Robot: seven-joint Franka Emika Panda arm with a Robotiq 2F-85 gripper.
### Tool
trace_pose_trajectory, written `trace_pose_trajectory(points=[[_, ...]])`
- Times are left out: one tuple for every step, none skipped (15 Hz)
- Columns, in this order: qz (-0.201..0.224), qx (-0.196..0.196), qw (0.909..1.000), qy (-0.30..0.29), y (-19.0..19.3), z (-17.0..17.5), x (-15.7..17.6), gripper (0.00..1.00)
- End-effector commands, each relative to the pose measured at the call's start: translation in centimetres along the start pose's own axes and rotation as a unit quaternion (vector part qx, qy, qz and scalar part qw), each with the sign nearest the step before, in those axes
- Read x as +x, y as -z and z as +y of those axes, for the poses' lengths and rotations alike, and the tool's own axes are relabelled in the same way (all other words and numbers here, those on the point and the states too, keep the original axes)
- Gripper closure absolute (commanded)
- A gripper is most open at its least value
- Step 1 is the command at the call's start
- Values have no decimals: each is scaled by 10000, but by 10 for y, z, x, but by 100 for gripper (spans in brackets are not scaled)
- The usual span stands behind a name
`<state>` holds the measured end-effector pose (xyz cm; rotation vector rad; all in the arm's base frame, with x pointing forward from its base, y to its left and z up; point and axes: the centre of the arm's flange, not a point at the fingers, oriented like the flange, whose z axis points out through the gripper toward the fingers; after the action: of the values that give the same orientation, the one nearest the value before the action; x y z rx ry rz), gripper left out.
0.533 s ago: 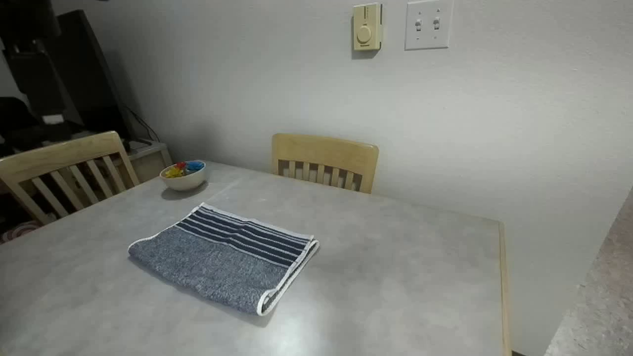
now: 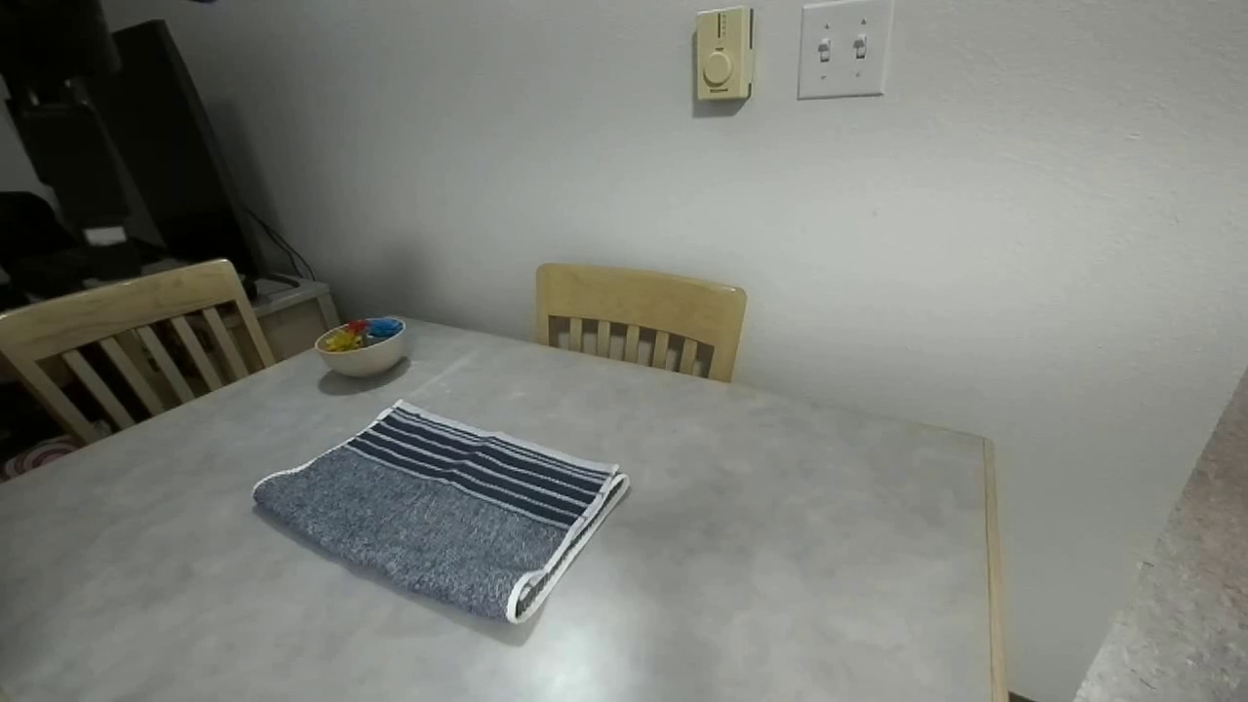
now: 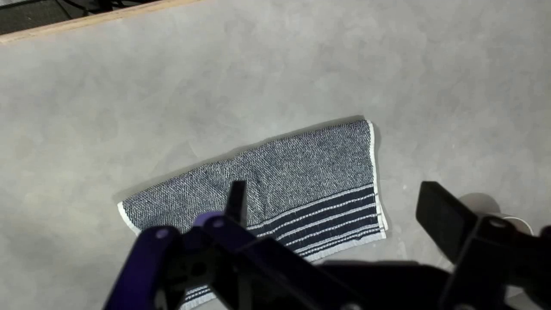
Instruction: Fold the towel
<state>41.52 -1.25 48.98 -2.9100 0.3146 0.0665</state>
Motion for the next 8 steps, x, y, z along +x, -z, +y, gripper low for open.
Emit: trace_pose_trajectory(points=[[0, 0, 10000, 0, 0, 0, 0, 0], [0, 0, 10000, 0, 0, 0, 0, 0], [0, 0, 10000, 0, 0, 0, 0, 0], [9, 0, 10000, -8, -5, -2, 4, 0], [15, 21, 10000, -8, -10, -6, 8, 0], [36, -9, 10000, 37, -16, -14, 12, 0], [44, -49, 10000, 56, -21, -20, 16, 0], [66, -114, 9999, 96, -27, -28, 20, 0]])
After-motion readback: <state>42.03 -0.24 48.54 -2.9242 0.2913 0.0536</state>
